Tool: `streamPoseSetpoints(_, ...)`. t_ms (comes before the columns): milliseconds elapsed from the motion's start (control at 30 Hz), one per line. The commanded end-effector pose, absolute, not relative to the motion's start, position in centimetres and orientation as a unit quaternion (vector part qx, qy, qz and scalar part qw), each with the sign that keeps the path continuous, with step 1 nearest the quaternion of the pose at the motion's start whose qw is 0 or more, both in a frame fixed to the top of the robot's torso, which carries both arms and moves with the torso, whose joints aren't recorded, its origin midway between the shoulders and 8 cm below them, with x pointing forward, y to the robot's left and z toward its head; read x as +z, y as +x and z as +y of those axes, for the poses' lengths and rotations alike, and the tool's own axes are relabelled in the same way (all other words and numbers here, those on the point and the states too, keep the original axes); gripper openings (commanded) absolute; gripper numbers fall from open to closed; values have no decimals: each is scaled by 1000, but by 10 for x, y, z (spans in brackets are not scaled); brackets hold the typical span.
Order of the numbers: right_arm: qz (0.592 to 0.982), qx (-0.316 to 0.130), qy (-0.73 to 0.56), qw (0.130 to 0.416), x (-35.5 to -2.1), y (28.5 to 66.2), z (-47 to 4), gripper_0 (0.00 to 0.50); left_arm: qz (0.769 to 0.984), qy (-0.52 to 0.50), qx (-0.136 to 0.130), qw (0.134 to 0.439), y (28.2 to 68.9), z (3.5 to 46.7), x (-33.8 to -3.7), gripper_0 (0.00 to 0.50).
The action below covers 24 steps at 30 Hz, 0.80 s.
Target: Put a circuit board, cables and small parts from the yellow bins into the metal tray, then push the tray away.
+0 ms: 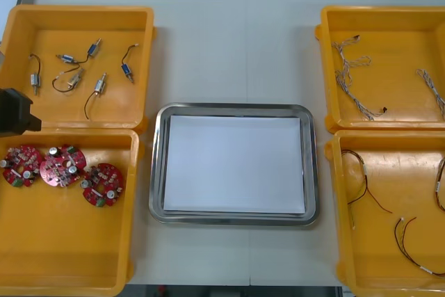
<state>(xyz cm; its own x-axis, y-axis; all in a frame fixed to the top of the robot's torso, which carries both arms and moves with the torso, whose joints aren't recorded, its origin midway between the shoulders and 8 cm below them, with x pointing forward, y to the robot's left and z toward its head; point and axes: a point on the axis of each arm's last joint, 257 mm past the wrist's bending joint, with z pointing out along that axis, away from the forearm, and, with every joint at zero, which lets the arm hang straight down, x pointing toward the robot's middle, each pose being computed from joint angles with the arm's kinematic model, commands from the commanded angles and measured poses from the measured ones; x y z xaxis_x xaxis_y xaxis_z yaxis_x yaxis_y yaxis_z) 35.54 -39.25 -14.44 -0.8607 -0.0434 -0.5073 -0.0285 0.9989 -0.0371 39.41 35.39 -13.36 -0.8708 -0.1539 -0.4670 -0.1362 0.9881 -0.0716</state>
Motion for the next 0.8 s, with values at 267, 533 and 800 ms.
streamPoseSetpoints(267,964,-9,-7,266,-144,351,-388,500,968,-44,-7,249,392,360,-131,500)
streamPoseSetpoints(533,964,-9,-7,266,-144,351,-388,500,968,-44,-7,249,392,360,-131,500)
streamPoseSetpoints(800,964,-9,-7,266,-144,351,-388,500,968,-44,-7,249,392,360,-131,500)
